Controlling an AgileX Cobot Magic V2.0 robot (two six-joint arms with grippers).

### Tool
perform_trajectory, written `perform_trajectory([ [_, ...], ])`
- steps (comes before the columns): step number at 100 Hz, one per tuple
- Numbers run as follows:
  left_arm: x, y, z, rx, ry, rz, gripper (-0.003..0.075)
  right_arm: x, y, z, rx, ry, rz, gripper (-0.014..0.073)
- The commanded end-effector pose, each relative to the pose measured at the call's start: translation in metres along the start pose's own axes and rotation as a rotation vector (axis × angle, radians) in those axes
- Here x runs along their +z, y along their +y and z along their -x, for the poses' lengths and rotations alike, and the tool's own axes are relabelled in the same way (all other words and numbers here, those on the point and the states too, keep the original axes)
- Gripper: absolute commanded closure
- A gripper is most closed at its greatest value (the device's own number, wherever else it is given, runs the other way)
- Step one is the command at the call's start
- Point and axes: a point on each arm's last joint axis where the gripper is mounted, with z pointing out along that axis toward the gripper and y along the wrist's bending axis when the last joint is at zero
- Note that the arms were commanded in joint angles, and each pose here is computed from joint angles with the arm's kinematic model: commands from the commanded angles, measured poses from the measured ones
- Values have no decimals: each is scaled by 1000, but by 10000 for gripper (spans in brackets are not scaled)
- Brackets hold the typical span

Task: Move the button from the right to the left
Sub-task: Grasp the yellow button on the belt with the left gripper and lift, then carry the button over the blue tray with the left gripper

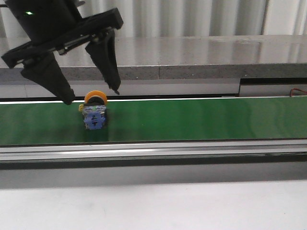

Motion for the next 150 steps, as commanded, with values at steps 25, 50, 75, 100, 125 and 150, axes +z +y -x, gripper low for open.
perform_trajectory([
  [25,9,2,12,-54,-40,51,178,-4,0,12,-20,-82,-5,662],
  [50,14,4,13,-57,-33,76,452,-4,0,12,-20,-82,-5,662],
  [75,-1,1,19,-29,-28,103,608,-4,0,12,-20,-82,-5,662],
  [100,-36,14,24,-38,-61,154,608,-4,0,12,-20,-82,-5,662],
  [125,-73,63,26,-98,-94,310,608,-4,0,12,-20,-82,-5,662],
  [150,-104,118,22,-131,-71,441,608,-4,0,12,-20,-82,-5,662],
])
